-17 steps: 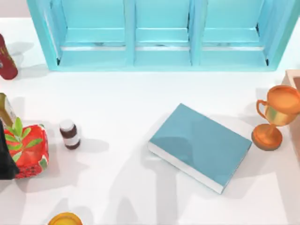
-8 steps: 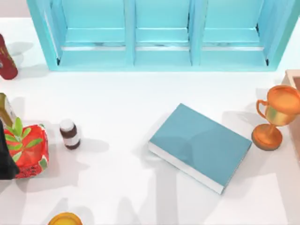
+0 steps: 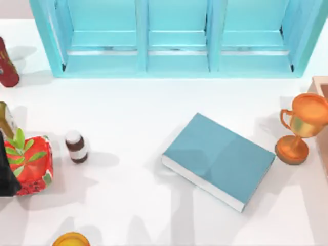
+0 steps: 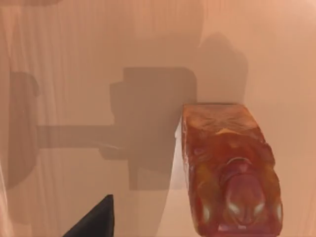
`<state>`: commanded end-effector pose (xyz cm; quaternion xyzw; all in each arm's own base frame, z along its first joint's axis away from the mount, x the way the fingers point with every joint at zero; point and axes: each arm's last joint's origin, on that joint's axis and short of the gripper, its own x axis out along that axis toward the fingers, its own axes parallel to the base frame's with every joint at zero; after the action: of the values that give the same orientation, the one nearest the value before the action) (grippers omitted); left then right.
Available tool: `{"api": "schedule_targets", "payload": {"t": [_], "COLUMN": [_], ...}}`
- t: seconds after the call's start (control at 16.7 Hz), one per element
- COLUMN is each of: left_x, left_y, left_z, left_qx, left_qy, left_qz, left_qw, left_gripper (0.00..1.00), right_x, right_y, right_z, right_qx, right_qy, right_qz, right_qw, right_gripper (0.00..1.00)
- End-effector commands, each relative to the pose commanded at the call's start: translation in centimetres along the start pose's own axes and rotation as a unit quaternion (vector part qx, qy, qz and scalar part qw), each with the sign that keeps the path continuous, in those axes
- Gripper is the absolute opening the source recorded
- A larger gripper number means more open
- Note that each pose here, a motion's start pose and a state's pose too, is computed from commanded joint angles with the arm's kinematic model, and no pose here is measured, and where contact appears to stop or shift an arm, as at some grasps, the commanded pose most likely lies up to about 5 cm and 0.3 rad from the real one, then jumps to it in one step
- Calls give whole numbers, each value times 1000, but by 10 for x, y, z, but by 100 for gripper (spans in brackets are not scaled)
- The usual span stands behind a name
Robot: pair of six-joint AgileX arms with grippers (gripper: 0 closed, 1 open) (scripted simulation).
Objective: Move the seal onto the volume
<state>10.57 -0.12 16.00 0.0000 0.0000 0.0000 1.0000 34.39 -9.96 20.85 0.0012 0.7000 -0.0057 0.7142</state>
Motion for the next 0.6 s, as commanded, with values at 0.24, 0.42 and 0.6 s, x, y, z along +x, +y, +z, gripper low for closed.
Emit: {"api": "schedule_targets", "payload": {"t": [0.24,0.42,0.6], "left_x": [0,0,0], "left_y": [0,0,0], "left_z": [0,0,0], "left_qx": [0,0,0], "left_qy": [0,0,0], "left_qz": [0,0,0], "left_qw": [1000,1000,1000], "left_gripper": [100,100,100], "right_x": [48,74,76], "right_y": [2,3,3], "right_z": [-4,-8,-9], "right_qx": [0,0,0], "right_qy": [-4,6,8], "right_qz": [-1,2,3], "right_qw": [1000,1000,1000], "right_gripper": [100,100,100]}}
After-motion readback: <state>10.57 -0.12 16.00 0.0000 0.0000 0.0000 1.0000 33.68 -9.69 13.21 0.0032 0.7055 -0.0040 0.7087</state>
